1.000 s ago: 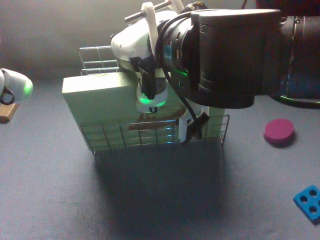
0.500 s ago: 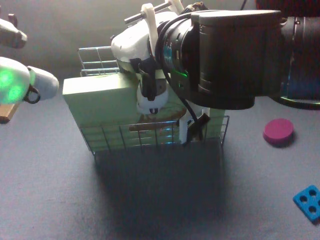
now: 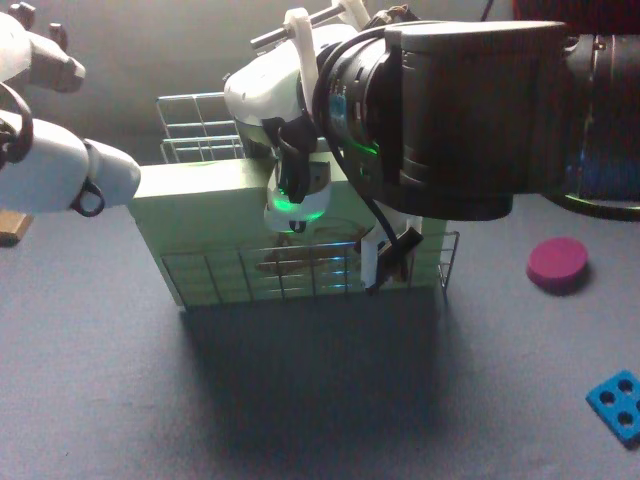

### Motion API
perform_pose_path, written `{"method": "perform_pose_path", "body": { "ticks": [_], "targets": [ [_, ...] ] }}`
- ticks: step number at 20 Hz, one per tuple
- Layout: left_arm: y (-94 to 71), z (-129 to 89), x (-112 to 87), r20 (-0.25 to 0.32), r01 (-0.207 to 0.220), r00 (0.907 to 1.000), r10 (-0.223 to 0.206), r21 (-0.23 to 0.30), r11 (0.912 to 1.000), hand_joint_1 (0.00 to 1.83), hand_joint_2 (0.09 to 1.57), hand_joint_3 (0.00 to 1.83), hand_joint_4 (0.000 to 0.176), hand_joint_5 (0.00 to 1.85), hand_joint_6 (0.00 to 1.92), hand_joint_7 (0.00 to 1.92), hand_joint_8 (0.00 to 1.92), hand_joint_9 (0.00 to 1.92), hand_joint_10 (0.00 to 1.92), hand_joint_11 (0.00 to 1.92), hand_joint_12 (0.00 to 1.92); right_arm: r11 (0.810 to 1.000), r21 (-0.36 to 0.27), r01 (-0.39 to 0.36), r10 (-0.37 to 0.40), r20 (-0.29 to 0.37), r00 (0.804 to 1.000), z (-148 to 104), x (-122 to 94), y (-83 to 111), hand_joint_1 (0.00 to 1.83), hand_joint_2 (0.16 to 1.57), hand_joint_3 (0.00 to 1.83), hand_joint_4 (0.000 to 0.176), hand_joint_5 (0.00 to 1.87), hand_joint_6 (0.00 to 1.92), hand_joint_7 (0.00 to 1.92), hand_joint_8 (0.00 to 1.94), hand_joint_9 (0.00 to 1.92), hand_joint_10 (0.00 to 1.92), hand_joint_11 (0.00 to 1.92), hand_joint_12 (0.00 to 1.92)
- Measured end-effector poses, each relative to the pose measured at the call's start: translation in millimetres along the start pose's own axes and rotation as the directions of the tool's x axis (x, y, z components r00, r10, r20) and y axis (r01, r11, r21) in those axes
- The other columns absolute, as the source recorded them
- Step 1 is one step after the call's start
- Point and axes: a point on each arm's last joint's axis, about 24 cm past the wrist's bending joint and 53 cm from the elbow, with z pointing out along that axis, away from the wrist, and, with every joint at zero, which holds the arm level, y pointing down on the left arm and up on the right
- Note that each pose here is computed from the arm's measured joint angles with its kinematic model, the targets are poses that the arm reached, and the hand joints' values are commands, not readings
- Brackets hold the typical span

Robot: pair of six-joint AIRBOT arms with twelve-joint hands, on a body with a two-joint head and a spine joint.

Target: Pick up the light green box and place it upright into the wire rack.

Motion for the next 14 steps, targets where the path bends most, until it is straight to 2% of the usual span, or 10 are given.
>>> {"method": "perform_pose_path", "body": {
  "ticks": [1, 4, 6, 7, 10, 12, 13, 14],
  "targets": [
    [-3.1, 0, 0.0, 0.0, -0.003, 1.0, 0.003, 0.007, 1.0, 0.14, 1.18, 0.0, 0.0, 0.28, 0.0, 0.24, 0.01, 0.2, 0.01, 0.0, 0.62, 1.0, 0.001, 0.0, 0.0, 0.001, 1.0, 0, 0, -0.9, 0.94, 1.01, 0.0, 0.0, 0.75, 0.0, 0.79, 0.0, 0.71, 0.14, 0.35, 1.17],
    [-13.6, 1, 0.3, -0.001, -0.015, 0.9999, 0.015, 0.026, 0.9996, 0.15, 1.17, 0.0, 0.0, 0.27, 0.0, 0.24, 0.01, 0.2, 0.01, 0.0, 0.62, 1.0, -0.003, 0.001, -0.001, -0.001, 1.0, -8, 0, -3.5, 0.93, 1.0, 0.0, 0.0, 0.73, 0.0, 0.78, 0.0, 0.7, 0.13, 0.34, 1.17],
    [-21.3, 1, 0.2, -0.001, -0.025, 0.9997, 0.025, 0.041, 0.9989, 0.1, 1.18, 0.0, 0.0, 0.27, 0.0, 0.24, 0.0, 0.21, 0.01, 0.0, 0.63, 1.0, -0.011, -0.007, 0.007, 0.003, 1.0, -15, -4, -2.6, 0.9, 0.98, 0.0, 0.0, 0.7, 0.0, 0.75, 0.0, 0.67, 0.1, 0.3, 1.15],
    [-27.7, 1, -3.0, -0.001, -0.011, 0.9999, 0.011, 0.058, 0.9983, 0.06, 1.2, 0.01, 0.0, 0.28, 0.0, 0.24, 0.0, 0.2, 0.0, 0.0, 0.62, 1.0, -0.024, -0.007, 0.008, 0.021, 1.0, -23, -14, 0.4, 0.83, 0.92, 0.0, 0.0, 0.62, 0.0, 0.67, 0.0, 0.62, 0.04, 0.25, 1.11],
    [-28.2, 1, -7.5, 0.015, -0.012, 0.9998, 0.011, 0.051, 0.9986, 0.0, 1.2, 0.0, 0.0, 0.26, 0.0, 0.21, 0.0, 0.2, 0.0, 0.0, 0.63, 0.999, -0.035, -0.008, 0.01, 0.065, 0.998, -38, -35, 1.2, 0.78, 0.93, 0.0, 0.0, 0.56, 0.0, 0.64, 0.0, 0.59, 0.02, 0.19, 1.09],
    [-23.2, 3, 1.3, -0.006, 0.011, 0.9999, -0.011, 0.032, 0.9994, 0.0, 1.19, 0.0, 0.0, 0.27, 0.0, 0.21, 0.0, 0.2, 0.0, 0.0, 0.62, 0.999, -0.04, -0.011, 0.014, 0.076, 0.997, -46, -42, 0.0, 0.76, 0.92, 0.0, 0.0, 0.55, 0.0, 0.63, 0.0, 0.58, 0.01, 0.18, 1.09],
    [-20.2, 3, 9.8, -0.014, 0.038, 0.9992, -0.038, 0.023, 0.999, 0.01, 1.19, 0.0, 0.0, 0.28, 0.01, 0.22, 0.0, 0.2, 0.0, 0.0, 0.62, 0.999, -0.039, -0.006, 0.01, 0.082, 0.997, -50, -45, -0.4, 0.75, 0.92, 0.0, 0.0, 0.57, 0.01, 0.63, 0.0, 0.57, 0.01, 0.18, 1.09],
    [-17.8, 1, 27.6, -0.036, 0.053, 0.998, -0.052, 0.019, 0.9984, 0.01, 1.19, 0.0, 0.0, 0.28, 0.01, 0.22, 0.0, 0.2, 0.0, 0.0, 0.62, 0.999, -0.042, -0.011, 0.014, 0.09, 0.996, -55, -50, -0.9, 0.74, 0.92, 0.0, 0.0, 0.58, 0.01, 0.63, 0.0, 0.58, 0.02, 0.18, 1.09]
  ]
}}
